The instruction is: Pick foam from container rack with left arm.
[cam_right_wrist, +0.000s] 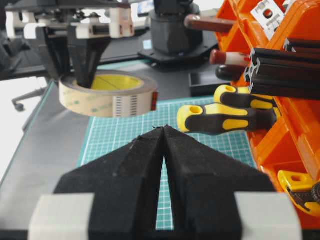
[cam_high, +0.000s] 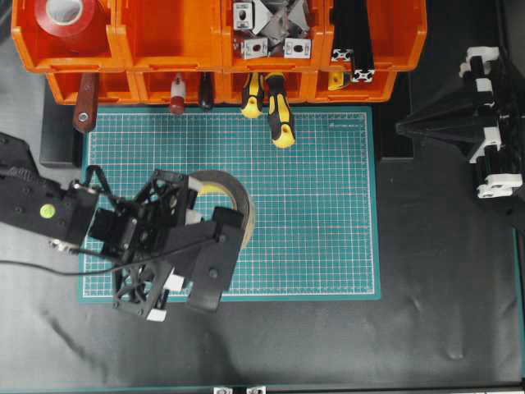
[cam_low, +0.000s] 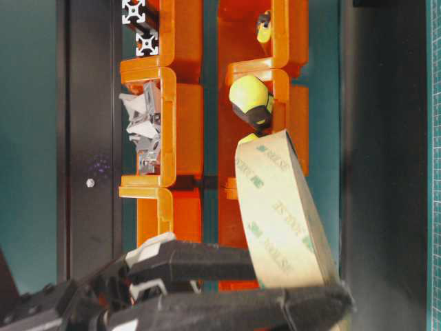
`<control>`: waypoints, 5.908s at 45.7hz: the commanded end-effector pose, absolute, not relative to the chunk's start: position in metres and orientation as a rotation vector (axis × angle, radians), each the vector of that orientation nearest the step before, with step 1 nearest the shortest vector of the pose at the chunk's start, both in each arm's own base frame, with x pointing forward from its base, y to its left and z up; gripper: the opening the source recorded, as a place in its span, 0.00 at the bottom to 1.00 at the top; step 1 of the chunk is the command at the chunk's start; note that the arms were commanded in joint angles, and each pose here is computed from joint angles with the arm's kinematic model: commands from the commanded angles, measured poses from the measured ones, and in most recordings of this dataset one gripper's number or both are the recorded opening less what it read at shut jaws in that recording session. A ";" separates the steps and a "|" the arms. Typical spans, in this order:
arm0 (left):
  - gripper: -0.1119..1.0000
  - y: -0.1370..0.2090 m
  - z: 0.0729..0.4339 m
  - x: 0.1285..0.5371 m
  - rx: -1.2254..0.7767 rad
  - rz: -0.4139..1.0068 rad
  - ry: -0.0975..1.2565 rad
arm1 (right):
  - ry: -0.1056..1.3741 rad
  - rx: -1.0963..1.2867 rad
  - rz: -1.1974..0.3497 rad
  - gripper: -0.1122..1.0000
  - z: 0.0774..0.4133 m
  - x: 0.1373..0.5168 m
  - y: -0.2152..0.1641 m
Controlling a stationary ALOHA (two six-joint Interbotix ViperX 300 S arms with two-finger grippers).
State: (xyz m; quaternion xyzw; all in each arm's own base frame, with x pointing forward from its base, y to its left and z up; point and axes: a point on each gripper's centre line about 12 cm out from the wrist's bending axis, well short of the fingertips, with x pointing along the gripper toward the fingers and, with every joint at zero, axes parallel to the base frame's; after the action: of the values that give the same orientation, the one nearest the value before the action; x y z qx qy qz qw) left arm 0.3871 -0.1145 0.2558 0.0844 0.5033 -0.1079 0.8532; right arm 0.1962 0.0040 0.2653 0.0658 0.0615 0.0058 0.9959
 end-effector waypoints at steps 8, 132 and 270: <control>0.33 -0.101 0.271 0.391 0.156 -0.193 1.033 | 0.096 0.137 0.014 0.10 0.272 0.198 0.004; 0.84 -0.062 0.353 0.203 -0.020 -0.275 0.257 | 0.042 0.137 0.022 0.10 0.284 0.191 0.005; 0.83 -0.040 0.330 0.178 -0.056 -0.220 -0.028 | 0.044 0.121 0.079 0.10 0.285 0.179 0.015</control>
State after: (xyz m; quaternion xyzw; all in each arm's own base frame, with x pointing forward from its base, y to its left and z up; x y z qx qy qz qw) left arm 0.1778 -0.0388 0.3298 -0.0295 -0.0091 -0.1076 0.9937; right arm 0.1774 0.0119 0.2755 0.0617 0.0331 0.0312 0.9971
